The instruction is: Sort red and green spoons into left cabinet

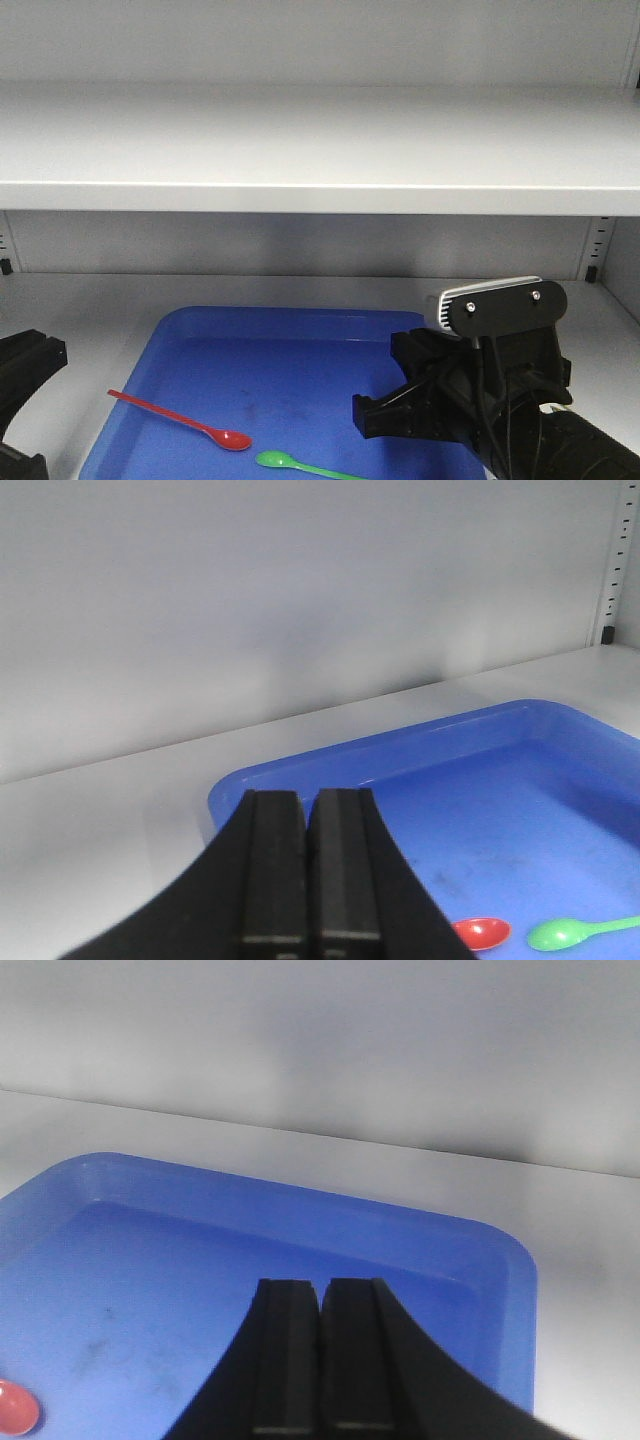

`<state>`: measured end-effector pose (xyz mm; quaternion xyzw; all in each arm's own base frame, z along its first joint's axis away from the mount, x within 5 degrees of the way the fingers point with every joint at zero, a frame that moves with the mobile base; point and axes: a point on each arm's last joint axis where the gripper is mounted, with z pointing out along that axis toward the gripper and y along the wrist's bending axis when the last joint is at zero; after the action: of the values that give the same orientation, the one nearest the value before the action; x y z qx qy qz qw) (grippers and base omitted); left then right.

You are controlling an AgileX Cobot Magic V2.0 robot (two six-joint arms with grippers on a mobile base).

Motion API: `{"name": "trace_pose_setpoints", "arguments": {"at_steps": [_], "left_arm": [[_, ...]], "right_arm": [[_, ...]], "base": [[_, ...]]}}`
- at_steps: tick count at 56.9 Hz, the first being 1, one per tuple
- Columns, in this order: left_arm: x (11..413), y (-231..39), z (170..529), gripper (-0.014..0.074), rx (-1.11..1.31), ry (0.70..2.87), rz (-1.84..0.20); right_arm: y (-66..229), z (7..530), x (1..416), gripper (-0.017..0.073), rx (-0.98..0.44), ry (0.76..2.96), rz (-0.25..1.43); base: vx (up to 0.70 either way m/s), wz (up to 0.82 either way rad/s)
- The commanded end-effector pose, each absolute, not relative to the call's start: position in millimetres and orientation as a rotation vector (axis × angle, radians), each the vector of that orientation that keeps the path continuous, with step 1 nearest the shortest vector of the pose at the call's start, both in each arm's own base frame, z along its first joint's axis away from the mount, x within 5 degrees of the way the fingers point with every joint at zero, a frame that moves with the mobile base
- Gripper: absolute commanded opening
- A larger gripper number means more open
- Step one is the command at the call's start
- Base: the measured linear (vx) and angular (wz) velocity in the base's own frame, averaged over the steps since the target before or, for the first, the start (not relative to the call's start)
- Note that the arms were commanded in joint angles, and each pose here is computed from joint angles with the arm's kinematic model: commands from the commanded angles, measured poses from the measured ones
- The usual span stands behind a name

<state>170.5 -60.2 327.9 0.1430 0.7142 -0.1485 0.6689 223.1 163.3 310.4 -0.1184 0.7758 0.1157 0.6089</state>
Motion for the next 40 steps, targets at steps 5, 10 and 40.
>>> {"name": "trace_pose_setpoints", "arguments": {"at_steps": [5, 10, 40], "left_arm": [[170.5, -63.1, 339.6, -0.0007, 0.311, 1.560, -0.385], [168.5, -58.1, 340.2, -0.0007, 0.294, 1.568, -0.326], [66.8, -12.5, 296.0, -0.0007, 0.136, 1.320, -0.131]], "right_arm": [[160.2, 331.0, 222.4, -0.0007, -0.264, 1.710, 0.251], [160.2, 331.0, 222.4, -0.0007, -0.264, 1.710, 0.251], [160.2, 331.0, 222.4, -0.0007, -0.264, 1.710, 0.251]], "base": [[0.00, 0.00], [0.00, 0.00], [0.00, 0.00]]}}
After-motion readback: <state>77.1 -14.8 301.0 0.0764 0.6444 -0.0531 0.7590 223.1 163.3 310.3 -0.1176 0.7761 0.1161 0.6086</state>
